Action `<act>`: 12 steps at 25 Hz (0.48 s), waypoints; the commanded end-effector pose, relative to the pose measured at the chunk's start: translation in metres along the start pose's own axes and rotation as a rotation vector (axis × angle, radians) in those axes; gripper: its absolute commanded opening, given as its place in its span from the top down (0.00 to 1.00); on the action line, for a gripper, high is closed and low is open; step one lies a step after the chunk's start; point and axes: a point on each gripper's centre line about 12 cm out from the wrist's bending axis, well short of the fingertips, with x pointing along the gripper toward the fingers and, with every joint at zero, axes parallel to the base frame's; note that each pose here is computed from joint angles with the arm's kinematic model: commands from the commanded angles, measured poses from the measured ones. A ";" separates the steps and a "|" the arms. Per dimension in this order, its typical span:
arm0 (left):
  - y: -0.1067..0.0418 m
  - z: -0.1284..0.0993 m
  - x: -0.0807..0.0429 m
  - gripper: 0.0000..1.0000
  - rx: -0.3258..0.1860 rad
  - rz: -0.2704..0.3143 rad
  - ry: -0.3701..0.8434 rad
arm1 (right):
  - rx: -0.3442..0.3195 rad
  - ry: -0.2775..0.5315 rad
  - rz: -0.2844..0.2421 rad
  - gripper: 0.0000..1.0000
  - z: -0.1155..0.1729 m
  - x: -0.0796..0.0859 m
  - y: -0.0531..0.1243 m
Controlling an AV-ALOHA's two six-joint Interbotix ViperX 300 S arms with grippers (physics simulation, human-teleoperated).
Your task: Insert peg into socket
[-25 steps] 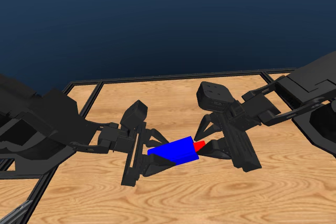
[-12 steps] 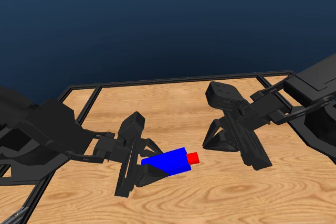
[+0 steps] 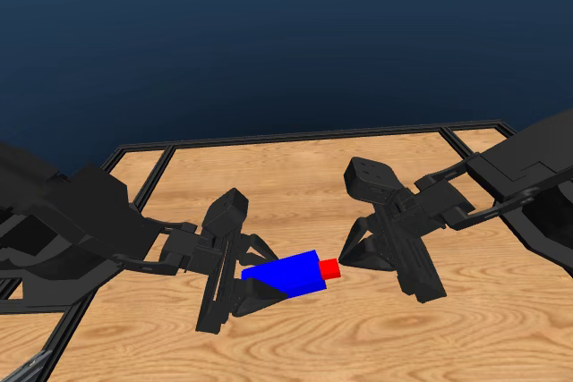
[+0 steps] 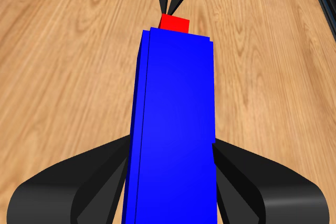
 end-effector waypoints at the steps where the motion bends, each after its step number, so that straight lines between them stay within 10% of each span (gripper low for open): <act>1: -0.007 0.015 -0.003 1.00 0.004 -0.027 -0.065 | -0.006 -0.095 0.039 1.00 0.020 0.001 0.008; 12: -0.006 0.016 -0.003 1.00 -0.001 -0.027 -0.076 | -0.013 -0.129 0.052 1.00 0.028 0.011 0.012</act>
